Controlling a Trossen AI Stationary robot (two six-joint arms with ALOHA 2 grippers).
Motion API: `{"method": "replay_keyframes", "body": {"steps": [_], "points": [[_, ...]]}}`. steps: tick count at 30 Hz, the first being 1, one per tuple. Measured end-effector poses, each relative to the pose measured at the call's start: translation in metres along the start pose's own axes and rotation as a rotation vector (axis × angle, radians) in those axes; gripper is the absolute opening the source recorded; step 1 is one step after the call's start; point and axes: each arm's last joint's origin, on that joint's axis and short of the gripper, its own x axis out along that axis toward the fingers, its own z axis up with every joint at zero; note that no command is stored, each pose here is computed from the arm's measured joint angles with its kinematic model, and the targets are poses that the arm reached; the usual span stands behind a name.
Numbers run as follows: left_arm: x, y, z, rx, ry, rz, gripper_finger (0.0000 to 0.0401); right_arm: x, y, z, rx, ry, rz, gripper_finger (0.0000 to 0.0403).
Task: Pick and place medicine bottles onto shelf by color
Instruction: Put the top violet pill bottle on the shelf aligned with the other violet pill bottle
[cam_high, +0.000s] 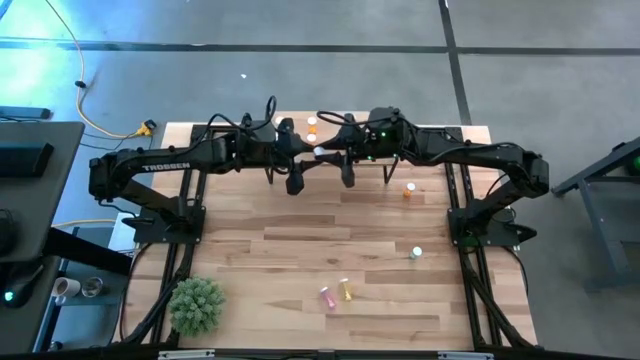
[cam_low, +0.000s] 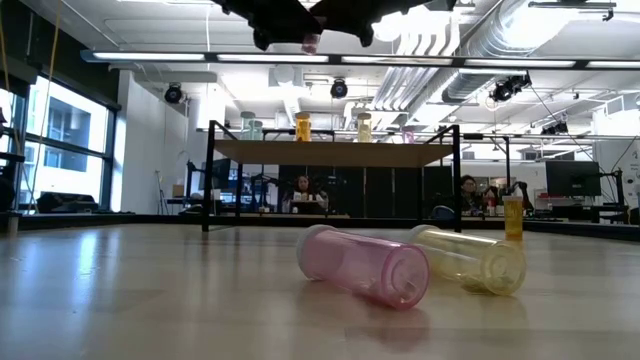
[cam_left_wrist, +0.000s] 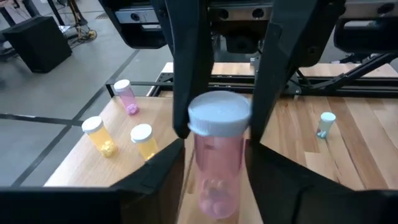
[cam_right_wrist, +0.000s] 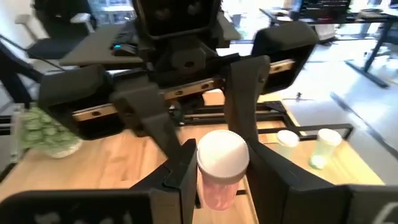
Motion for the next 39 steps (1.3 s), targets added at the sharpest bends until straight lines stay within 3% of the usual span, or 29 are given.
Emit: {"method": "replay_keyframes", "body": {"steps": [9, 16, 21, 25, 33, 39], "points": [[-0.010, 0.005, 0.004, -0.054, -0.005, 0.116, 0.0220, -0.023, -0.006, 0.008, -0.002, 0.019, -0.166, 0.0103], [-0.023, 0.006, 0.011, -0.035, -0.046, 0.140, 0.0223, -0.078, -0.012, 0.028, 0.012, -0.013, -0.381, 0.0103], [-0.025, 0.007, 0.012, -0.035, -0.052, 0.141, 0.0221, -0.106, -0.010, 0.035, -0.033, -0.024, -0.463, 0.0103], [-0.025, 0.006, 0.012, -0.035, -0.052, 0.139, 0.0220, -0.109, -0.007, 0.015, -0.025, 0.041, -0.469, 0.0103], [-0.025, 0.006, 0.012, -0.032, -0.051, 0.138, 0.0219, -0.101, -0.011, -0.055, 0.106, 0.158, -0.610, 0.0103], [-0.025, 0.006, 0.012, -0.032, -0.051, 0.138, 0.0219, -0.098, -0.017, -0.082, 0.168, 0.183, -0.641, 0.0103]]}}
